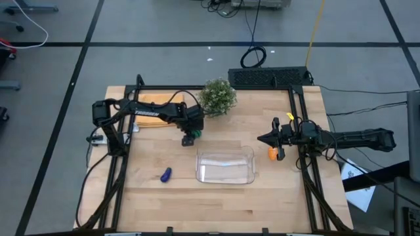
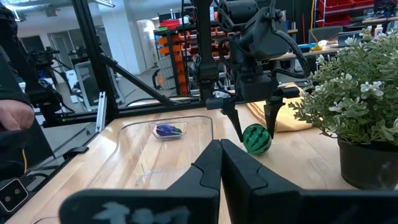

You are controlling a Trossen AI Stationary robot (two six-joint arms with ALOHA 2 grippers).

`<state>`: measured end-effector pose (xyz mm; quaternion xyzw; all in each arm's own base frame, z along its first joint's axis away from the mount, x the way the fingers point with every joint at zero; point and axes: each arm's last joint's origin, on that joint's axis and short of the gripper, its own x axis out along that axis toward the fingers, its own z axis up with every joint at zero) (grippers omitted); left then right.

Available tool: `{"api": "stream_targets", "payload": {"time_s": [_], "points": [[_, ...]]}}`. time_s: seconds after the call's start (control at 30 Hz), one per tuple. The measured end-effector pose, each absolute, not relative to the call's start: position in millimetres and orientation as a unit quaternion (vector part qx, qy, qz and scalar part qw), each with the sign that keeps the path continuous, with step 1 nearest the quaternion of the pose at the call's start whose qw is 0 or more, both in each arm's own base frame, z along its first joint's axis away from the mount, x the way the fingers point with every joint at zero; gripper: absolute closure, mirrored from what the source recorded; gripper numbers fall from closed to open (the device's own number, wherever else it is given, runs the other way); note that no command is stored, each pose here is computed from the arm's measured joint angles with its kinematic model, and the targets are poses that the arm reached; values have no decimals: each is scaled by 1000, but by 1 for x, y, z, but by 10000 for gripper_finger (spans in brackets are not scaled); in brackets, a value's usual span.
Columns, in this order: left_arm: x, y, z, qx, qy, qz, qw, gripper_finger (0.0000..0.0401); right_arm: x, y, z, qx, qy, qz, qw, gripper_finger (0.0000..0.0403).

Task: Pick and placing Produce into tupperware
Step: Put the watermelon into the transparent bin

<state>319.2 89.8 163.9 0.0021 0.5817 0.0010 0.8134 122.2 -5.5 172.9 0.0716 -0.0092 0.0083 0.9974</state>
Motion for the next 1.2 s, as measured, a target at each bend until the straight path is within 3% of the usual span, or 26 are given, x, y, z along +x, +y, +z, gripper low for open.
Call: {"api": "stream_targets", "payload": {"time_s": [0.77,1.2], "points": [[328,90,208,48,617,0,785,137,122,-6,173,72,-9,8,997,403],[344,76,252,80,592,-17,802,137,122,-6,173,72,-9,8,997,403]]}}
